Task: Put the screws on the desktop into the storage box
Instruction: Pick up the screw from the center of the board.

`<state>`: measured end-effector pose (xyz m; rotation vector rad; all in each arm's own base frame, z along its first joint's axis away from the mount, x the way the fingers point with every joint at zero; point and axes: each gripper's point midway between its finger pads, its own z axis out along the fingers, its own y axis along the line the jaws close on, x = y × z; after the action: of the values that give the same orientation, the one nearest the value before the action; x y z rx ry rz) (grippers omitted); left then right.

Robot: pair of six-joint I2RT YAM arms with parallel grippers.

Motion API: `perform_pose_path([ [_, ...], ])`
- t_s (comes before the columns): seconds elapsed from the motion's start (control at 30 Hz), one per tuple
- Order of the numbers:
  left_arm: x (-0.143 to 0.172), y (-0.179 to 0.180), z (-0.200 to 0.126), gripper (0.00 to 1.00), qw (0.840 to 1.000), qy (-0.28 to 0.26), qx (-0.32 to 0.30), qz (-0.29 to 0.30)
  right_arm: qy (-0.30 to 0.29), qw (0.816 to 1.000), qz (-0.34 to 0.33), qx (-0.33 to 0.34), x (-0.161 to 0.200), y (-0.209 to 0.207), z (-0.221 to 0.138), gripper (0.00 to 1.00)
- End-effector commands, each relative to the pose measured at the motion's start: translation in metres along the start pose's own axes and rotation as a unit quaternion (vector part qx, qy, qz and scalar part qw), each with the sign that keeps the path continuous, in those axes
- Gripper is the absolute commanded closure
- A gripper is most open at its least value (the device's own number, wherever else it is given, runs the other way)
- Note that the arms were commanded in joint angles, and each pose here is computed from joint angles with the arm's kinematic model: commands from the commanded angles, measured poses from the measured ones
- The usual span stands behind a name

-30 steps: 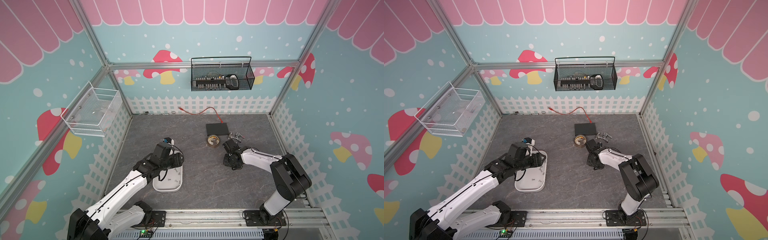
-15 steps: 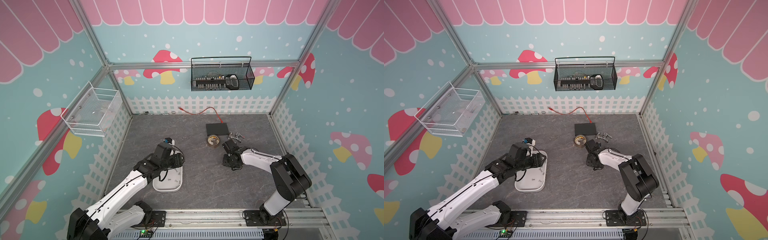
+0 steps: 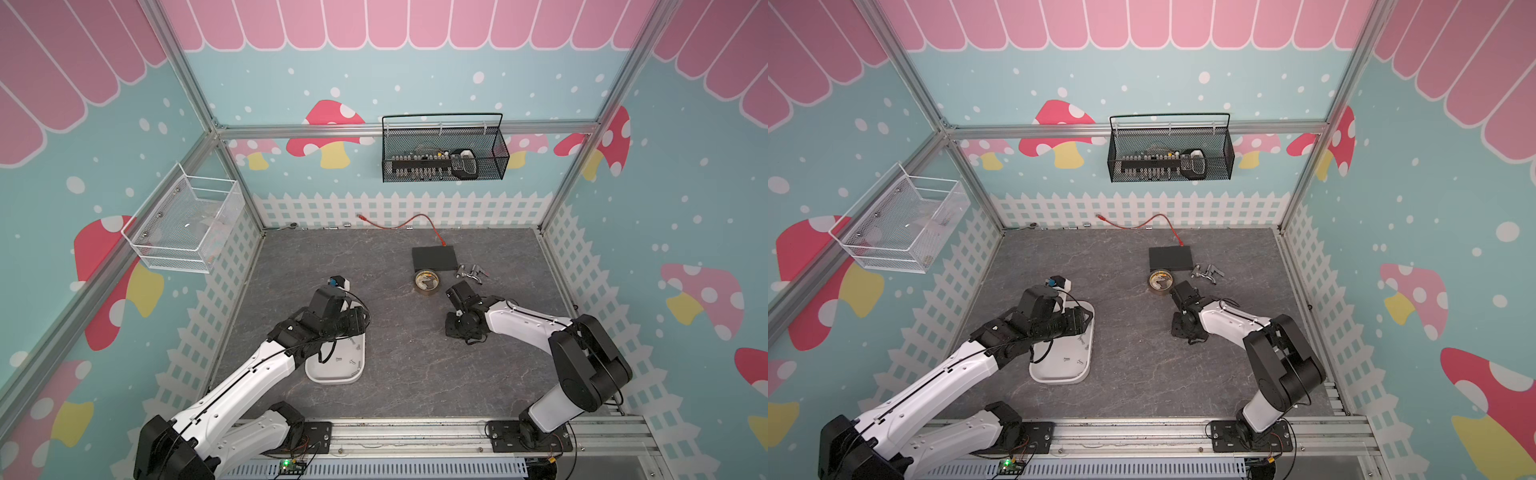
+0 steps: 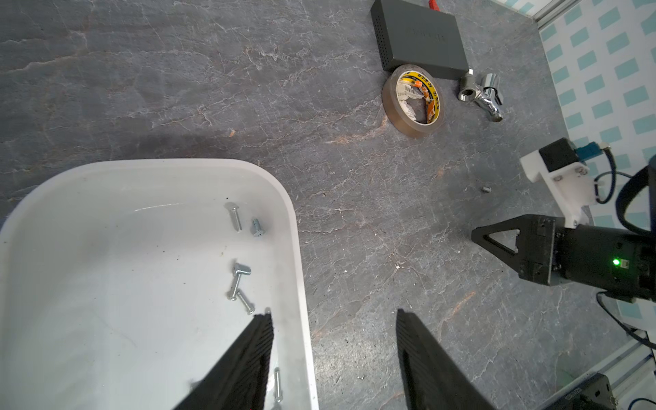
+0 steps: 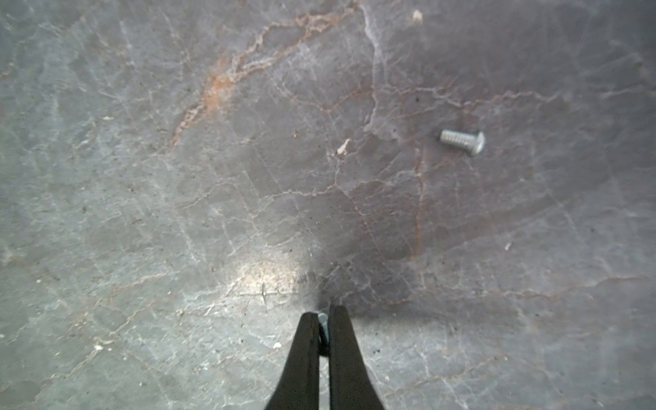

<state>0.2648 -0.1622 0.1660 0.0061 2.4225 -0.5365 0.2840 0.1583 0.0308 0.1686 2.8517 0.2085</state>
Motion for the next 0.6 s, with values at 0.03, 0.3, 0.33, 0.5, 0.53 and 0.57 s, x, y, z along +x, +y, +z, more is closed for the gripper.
perform_pose_path([
  [0.03, 0.005, 0.003, 0.002, 0.4, 1.0, 0.005, -0.01, 0.005, -0.002, 1.0, -0.014, -0.01, 0.005, 0.001, -0.013, 0.96],
  [0.3, 0.005, 0.004, 0.001, 0.4, 1.0, 0.005, -0.012, 0.005, -0.016, 0.998, -0.024, -0.059, 0.004, 0.015, -0.032, 0.98],
  [0.33, 0.005, 0.003, 0.001, 0.4, 1.0, 0.004, -0.011, 0.005, -0.021, 0.997, -0.029, -0.071, 0.002, 0.019, -0.037, 0.98],
  [0.5, 0.002, 0.003, -0.002, 0.4, 1.0, -0.004, -0.014, 0.005, -0.025, 0.985, -0.061, -0.159, 0.0, 0.052, -0.068, 0.98],
  [0.53, 0.002, 0.005, -0.003, 0.4, 1.0, -0.007, -0.017, 0.004, -0.026, 0.98, -0.065, -0.187, 0.001, 0.063, -0.075, 0.98],
  [0.57, 0.0, 0.004, -0.005, 0.4, 1.0, -0.011, -0.017, 0.003, -0.025, 0.972, -0.071, -0.221, 0.004, 0.077, -0.083, 0.98],
])
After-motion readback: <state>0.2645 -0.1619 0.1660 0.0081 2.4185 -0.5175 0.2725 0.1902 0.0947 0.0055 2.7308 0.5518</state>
